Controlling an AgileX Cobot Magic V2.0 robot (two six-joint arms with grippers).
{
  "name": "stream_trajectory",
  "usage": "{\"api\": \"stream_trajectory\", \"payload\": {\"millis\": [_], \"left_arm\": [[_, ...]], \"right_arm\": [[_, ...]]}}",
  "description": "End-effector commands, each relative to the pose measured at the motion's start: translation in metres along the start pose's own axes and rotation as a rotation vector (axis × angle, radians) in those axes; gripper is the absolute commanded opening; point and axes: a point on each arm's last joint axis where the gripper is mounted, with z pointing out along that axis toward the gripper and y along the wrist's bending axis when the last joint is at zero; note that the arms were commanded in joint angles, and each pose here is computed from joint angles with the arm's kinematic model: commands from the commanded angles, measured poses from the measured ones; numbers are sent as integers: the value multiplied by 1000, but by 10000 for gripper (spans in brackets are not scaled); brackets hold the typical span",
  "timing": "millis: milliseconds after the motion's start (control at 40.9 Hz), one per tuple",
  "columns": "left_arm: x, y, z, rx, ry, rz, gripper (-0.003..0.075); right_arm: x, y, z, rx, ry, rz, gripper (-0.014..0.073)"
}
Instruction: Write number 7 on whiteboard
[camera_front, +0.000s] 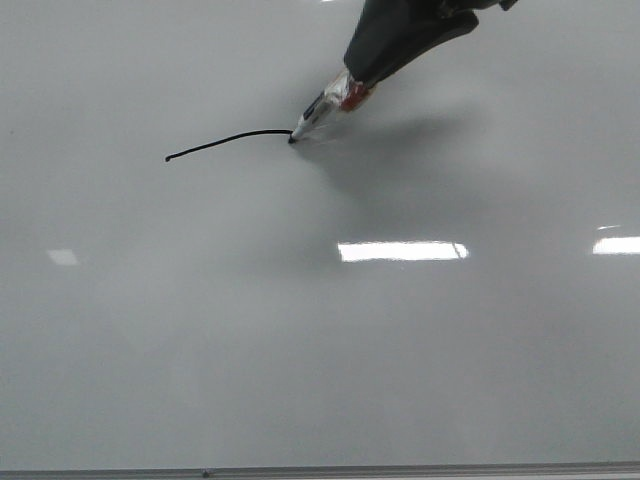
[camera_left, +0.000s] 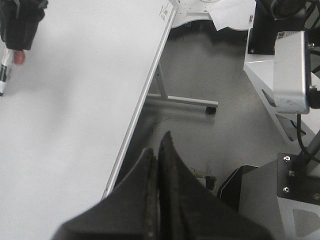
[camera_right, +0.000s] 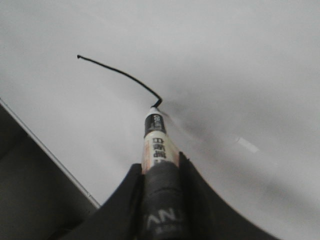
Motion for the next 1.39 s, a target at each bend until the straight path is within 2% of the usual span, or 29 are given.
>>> {"api": "stream_trajectory", "payload": {"millis": [0,196,416,709,831,1002,1149,1369], "left_arm": [[-15,3,-7,-34,-109,-8,-20],[-15,3,-7,-35,-110,-8,-20],[-15,3,-7,-35,-110,-8,-20],[-15,3,-7,-35,-110,-8,-20],[-15,3,-7,-35,-110,-8,-20],[-15,4,-7,-36,-111,-8,-20],[-17,1,-7,-10,-129,-26,-20],[-22,6,-8,-54,-183,-23,-17]], "right_arm": [[-10,8,-2,10,-53,-55,-59],[-3,31,32,-37,-11,-92,-59],[7,43,66,-54,21,-110,-59],[9,50,76,-66,19,-103,-59],[7,62,62,-147,35,-134,-62],[-5,91,22,-320,-38,-208,-62],[-10,102,-13,-389,-80,-254,-62],[-6,114,-60,-493,-61,-343,-62]]}}
